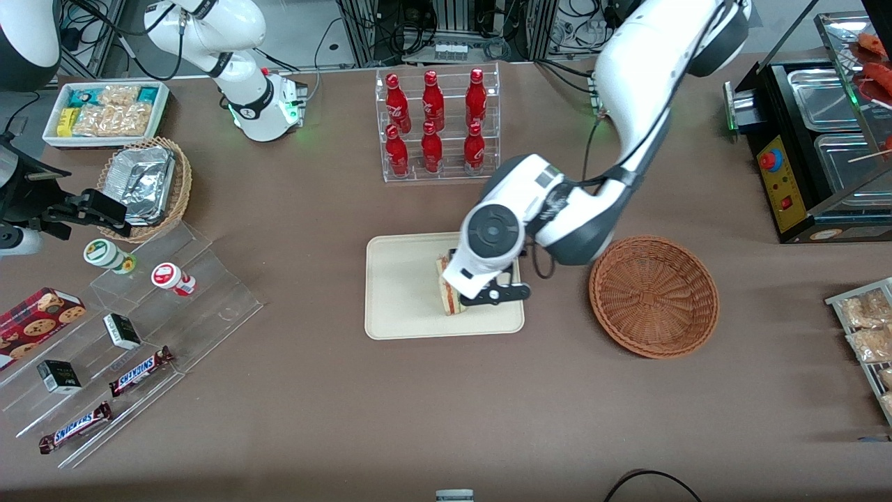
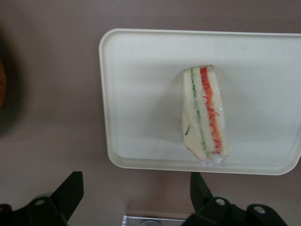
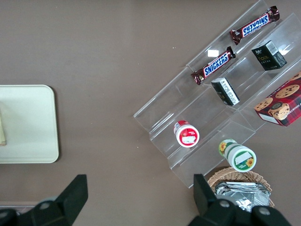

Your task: Place sandwich from basket to tray

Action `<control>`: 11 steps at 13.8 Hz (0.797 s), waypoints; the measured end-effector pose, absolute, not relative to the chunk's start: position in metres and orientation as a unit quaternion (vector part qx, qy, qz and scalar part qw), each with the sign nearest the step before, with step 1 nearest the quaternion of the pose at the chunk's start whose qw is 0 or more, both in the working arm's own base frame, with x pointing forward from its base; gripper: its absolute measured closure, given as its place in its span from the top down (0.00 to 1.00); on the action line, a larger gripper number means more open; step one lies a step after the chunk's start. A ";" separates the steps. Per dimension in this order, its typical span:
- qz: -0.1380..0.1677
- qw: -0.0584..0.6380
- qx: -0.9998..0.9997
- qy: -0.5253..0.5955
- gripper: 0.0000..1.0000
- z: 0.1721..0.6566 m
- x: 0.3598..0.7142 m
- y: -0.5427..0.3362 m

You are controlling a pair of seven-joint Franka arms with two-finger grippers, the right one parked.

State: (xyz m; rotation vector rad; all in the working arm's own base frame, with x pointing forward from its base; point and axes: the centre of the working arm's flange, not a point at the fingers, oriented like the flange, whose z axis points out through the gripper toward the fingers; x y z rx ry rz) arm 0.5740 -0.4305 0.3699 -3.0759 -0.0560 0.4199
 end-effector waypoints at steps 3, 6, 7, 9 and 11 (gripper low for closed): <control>0.151 0.030 -0.988 0.004 1.00 0.388 0.590 -0.378; 0.162 0.034 -0.986 0.031 1.00 0.395 0.597 -0.316; 0.165 0.034 -0.985 0.040 1.00 0.398 0.599 -0.291; 0.168 0.031 -0.984 0.052 1.00 0.409 0.601 -0.245; 0.164 0.029 -0.984 0.055 1.00 0.424 0.600 -0.209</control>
